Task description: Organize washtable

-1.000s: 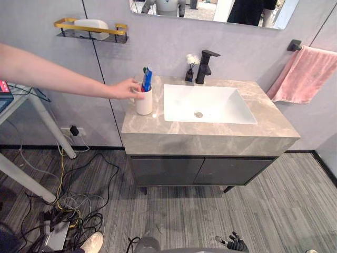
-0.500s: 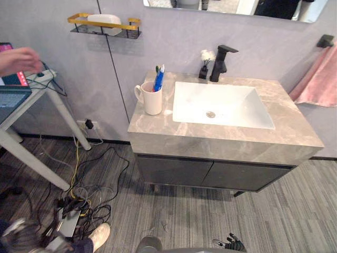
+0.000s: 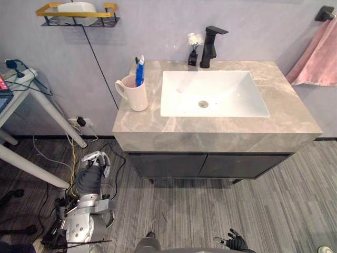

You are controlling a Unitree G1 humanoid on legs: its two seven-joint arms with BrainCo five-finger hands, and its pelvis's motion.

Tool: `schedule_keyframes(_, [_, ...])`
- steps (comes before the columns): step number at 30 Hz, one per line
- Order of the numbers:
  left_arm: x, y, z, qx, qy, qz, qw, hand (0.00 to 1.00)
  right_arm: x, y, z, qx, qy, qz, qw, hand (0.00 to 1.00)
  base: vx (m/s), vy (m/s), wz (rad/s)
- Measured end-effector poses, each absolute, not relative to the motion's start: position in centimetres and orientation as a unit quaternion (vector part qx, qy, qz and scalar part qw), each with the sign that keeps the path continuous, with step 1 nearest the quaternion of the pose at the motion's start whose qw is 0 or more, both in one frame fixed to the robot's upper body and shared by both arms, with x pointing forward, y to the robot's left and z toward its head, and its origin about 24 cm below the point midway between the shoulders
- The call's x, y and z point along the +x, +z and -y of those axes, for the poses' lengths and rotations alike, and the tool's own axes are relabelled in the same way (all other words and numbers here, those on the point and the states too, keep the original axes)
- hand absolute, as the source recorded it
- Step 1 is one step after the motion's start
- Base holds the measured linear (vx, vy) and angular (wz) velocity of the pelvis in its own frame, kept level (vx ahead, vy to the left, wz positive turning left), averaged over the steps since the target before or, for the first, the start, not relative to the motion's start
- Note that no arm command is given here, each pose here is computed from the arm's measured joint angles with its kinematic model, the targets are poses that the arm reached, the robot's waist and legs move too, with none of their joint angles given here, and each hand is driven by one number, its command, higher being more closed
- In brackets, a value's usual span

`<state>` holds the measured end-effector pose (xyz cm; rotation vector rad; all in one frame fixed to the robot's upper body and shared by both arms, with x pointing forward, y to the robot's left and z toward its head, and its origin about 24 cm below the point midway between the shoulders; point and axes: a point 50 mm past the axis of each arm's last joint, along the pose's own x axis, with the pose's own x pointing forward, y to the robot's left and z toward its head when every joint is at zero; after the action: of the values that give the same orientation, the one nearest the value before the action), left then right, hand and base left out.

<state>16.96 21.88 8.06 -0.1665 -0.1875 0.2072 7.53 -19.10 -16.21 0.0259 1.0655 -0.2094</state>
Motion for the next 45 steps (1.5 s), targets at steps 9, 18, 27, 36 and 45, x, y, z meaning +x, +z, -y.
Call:
schedule_keyframes(9, [21.4, 10.0, -23.7, 0.013, 0.033, 0.113, 0.993, 1.0, 8.0, -15.8, 18.8, 0.01, -0.074, -0.49, 0.869, 0.0, 0.01, 0.018, -0.19])
schedule_keyframes(18, [28.3, 14.2, -26.5, 0.066, 0.043, 0.141, 0.987, 1.0, 7.9, -15.5, 18.7, 0.014, -0.064, -0.483, 0.873, 0.0, 0.03, 0.017, -0.11])
schedule_keyframes(27, [32.9, 18.3, -25.8, 0.069, 0.053, 0.17, 0.982, 1.0, 9.5, -14.8, 17.7, 0.01, -0.038, -0.452, 0.891, 0.0, -0.01, 0.002, -0.06])
schedule_keyframes(36, [33.4, 19.3, -25.8, 0.069, 0.071, 0.183, 0.978, 1.0, 10.0, -14.5, 17.5, 0.01, -0.034, -0.441, 0.897, 0.0, -0.01, -0.003, -0.05])
schedule_keyframes(45, [33.5, 20.0, -25.9, 0.078, 0.079, 0.194, 0.975, 1.0, 10.2, -14.4, 16.6, 0.02, -0.026, -0.436, 0.899, 0.0, -0.03, 0.001, -0.01])
